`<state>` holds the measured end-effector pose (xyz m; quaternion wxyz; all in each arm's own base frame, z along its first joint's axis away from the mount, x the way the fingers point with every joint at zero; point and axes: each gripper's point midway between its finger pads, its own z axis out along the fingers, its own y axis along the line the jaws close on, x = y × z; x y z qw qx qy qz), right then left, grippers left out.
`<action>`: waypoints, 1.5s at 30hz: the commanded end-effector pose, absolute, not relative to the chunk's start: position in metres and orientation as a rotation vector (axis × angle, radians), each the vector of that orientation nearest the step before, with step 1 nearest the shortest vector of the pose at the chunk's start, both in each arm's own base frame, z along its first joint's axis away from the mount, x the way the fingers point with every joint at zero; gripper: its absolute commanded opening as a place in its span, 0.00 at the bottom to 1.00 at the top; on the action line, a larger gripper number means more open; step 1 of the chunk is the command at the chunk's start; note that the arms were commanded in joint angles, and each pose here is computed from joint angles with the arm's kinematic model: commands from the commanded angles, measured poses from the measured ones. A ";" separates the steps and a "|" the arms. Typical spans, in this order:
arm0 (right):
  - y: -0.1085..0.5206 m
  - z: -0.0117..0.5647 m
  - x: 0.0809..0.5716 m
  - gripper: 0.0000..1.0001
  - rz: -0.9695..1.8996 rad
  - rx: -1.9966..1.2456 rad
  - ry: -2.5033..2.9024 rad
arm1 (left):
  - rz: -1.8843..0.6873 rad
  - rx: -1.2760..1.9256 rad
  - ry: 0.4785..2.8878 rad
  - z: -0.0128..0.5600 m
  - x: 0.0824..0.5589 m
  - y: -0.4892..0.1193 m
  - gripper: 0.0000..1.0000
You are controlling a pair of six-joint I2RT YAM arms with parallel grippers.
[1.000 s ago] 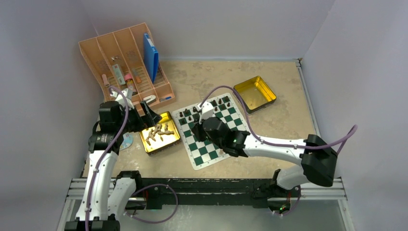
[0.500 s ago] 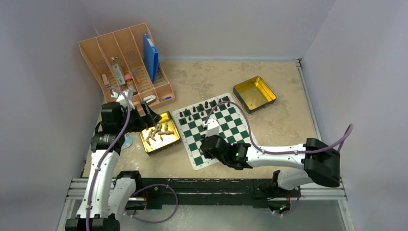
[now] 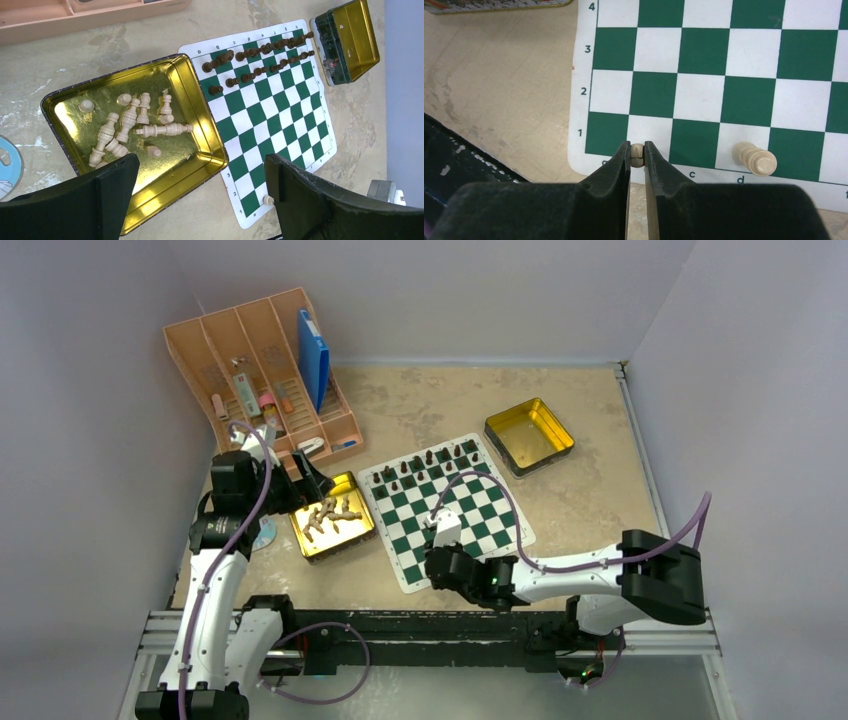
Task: Set up the chess pieces on the board
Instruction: Place the chess piece on the chessboard.
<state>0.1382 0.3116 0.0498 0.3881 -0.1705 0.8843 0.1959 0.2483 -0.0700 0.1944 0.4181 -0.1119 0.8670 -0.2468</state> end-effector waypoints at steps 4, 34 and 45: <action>0.309 0.056 0.153 0.16 0.479 -0.323 2.147 | -0.590 -0.281 2.123 0.203 0.254 -0.065 0.97; 0.316 0.048 0.147 0.27 0.485 -0.335 2.165 | -0.577 -0.295 2.130 0.201 0.255 -0.063 0.97; 0.332 0.097 0.143 0.42 0.613 -0.299 2.143 | -0.610 -0.244 2.086 0.213 0.251 -0.068 0.97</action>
